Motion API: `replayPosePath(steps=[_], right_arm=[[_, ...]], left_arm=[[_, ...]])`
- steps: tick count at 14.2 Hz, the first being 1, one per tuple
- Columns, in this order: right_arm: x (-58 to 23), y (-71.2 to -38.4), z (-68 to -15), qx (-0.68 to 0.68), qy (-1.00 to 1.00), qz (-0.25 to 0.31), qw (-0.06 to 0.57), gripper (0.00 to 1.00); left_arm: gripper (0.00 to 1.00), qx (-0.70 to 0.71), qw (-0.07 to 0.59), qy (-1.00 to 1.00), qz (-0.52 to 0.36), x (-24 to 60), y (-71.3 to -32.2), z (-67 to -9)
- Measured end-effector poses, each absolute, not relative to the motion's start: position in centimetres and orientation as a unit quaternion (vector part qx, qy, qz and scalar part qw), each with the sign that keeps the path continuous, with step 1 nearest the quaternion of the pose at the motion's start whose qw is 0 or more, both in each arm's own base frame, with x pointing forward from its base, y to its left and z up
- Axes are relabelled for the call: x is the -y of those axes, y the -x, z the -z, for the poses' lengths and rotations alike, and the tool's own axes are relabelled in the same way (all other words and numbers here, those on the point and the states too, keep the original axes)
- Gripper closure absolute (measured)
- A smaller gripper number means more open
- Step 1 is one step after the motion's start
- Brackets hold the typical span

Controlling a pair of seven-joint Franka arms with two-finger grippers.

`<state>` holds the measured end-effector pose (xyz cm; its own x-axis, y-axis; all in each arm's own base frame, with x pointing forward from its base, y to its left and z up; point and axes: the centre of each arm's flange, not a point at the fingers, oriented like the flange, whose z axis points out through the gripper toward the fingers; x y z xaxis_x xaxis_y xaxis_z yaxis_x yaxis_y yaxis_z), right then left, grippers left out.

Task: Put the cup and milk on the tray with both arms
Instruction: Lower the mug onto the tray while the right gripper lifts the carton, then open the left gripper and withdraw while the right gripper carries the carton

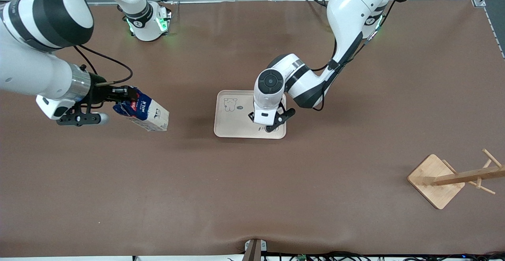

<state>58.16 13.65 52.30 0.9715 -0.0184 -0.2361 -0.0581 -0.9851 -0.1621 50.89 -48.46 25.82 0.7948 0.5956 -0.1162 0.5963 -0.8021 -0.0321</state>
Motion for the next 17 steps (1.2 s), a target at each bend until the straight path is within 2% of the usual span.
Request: replayPosePath(steps=[2,7,13,17], right_arm=[[-16.2,-57.6,-52.0,-0.018,0.99,-0.121,0.07,0.5],[-22.4,-57.4,-50.3,0.002,0.99,-0.13,0.051,0.5],[-33.7,-55.4,-44.3,0.019,0.988,-0.154,0.008,0.5],[-38.4,-54.7,-40.7,0.009,0.991,-0.135,0.0,0.5]], left_arm=[[0.0,-0.315,0.0,-0.947,0.056,48.1,-52.2,-28.1],[0.0,-0.293,0.0,-0.956,0.031,41.9,-57.0,-37.0],[0.0,-0.283,-0.01,-0.959,0.005,30.4,-60.7,-46.7],[0.0,-0.279,-0.012,-0.96,-0.015,20.7,-62.6,-51.9]])
